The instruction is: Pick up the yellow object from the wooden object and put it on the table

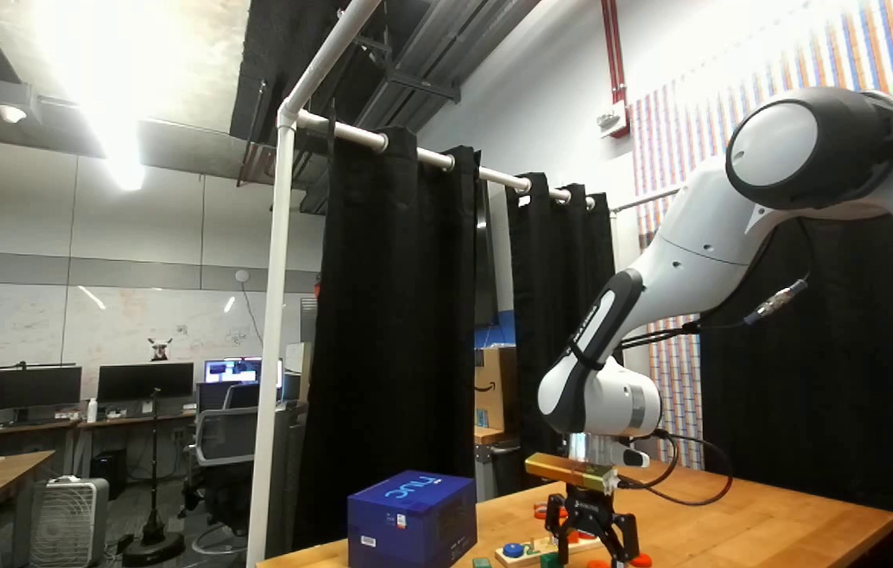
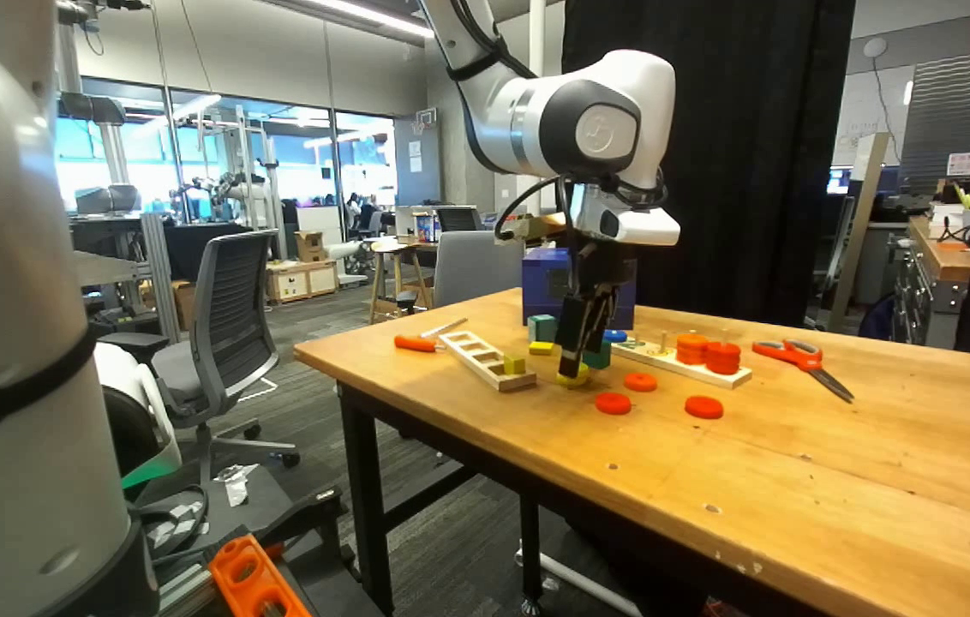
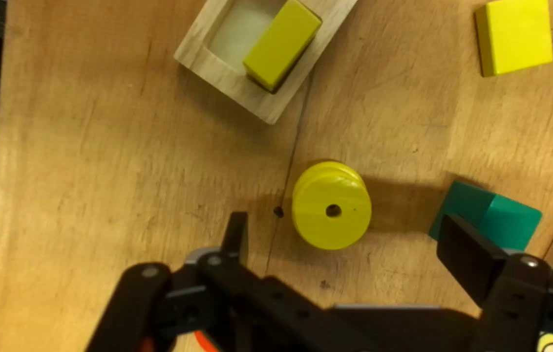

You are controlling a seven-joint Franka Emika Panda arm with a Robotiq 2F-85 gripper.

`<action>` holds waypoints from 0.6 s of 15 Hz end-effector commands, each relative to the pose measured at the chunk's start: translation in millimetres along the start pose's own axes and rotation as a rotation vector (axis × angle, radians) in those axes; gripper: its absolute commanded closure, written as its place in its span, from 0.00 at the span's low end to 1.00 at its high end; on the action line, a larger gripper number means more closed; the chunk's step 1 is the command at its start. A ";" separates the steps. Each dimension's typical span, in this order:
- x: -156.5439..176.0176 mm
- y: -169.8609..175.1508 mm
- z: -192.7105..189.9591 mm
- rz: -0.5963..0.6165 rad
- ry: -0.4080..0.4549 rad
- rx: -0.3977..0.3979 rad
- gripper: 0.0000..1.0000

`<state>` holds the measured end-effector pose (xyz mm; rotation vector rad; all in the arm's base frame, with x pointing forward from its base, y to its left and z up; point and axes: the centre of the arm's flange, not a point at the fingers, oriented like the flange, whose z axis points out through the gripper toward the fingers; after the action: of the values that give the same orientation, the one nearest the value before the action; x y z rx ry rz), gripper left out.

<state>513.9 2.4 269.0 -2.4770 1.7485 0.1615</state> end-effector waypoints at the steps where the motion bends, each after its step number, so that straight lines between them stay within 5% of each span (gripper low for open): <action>1: -14.2 22.8 -47.4 -0.020 0.020 0.030 0.00; 4: -24.2 46.7 -92.1 -0.100 0.046 -0.004 0.00; 9: -47.9 102.1 -164.2 -0.381 0.059 -0.170 0.00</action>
<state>450.2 -4.5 384.6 -2.7754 1.4826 0.2081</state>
